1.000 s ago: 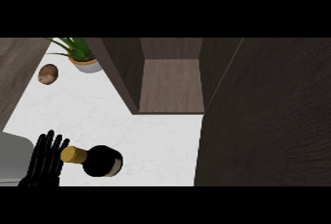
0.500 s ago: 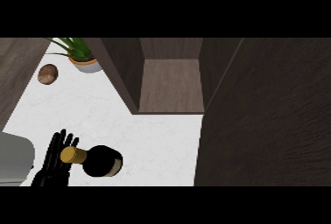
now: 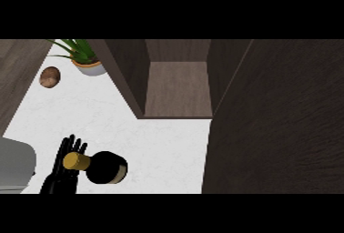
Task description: Pick up the wine, place it into the cabinet and close the cabinet
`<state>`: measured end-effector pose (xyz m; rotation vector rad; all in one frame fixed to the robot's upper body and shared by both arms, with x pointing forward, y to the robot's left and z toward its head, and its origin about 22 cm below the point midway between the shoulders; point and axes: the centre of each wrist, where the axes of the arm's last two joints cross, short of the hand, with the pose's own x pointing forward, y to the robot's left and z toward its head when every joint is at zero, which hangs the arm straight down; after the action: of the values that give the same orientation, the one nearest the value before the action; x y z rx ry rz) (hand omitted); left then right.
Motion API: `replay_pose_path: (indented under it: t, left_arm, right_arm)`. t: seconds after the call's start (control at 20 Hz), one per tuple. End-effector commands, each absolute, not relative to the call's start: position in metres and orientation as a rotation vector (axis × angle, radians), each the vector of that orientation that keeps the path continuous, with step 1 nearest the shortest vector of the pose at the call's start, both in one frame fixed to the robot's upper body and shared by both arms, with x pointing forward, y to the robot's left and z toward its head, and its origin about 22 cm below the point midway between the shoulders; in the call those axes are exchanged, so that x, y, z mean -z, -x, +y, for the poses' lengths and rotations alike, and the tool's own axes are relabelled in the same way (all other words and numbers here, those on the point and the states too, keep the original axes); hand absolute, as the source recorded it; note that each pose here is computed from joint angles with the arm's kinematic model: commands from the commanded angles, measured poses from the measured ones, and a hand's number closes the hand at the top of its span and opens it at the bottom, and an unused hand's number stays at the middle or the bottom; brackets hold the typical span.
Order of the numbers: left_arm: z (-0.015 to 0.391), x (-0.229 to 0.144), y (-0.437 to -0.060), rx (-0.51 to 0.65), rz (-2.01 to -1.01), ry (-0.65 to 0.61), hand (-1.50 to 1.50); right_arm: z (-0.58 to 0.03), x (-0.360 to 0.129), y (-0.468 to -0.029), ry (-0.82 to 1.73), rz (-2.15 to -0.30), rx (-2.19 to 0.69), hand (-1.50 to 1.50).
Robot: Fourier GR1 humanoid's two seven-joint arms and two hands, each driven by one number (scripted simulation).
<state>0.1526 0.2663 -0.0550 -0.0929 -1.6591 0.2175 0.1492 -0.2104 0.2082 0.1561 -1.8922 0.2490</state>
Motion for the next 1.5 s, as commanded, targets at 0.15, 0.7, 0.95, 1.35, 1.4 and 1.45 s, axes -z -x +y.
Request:
replay_pose_path:
  t: [0.15,0.7,0.95,1.35,1.4,1.45]
  left_arm:
    - [0.266,0.060,-0.151,-0.221,-1.643,0.107,-1.50]
    - [0.271,0.104,-0.168,-0.236,-1.614,0.132,-1.50]
    - [0.252,0.104,-0.172,-0.225,-1.621,0.156,-1.50]
    - [0.260,0.113,-0.180,-0.281,-1.644,0.262,1.50]
    - [0.245,0.104,-0.181,-0.259,-1.647,0.281,1.50]
    - [0.251,0.103,-0.188,-0.226,-1.621,0.309,1.50]
  right_arm:
    - [-0.222,-0.224,-0.124,-0.211,-1.947,-0.272,-1.50]
    - [-0.217,-0.224,-0.110,-0.219,-1.955,-0.276,-1.50]
    - [-0.207,-0.210,-0.130,-0.201,-1.935,-0.260,-1.50]
    - [-0.224,-0.222,-0.121,-0.222,-1.934,-0.264,-1.50]
    - [-0.211,-0.228,-0.118,-0.230,-1.949,-0.262,-1.50]
    - [-0.223,-0.219,-0.122,-0.201,-1.946,-0.283,-1.50]
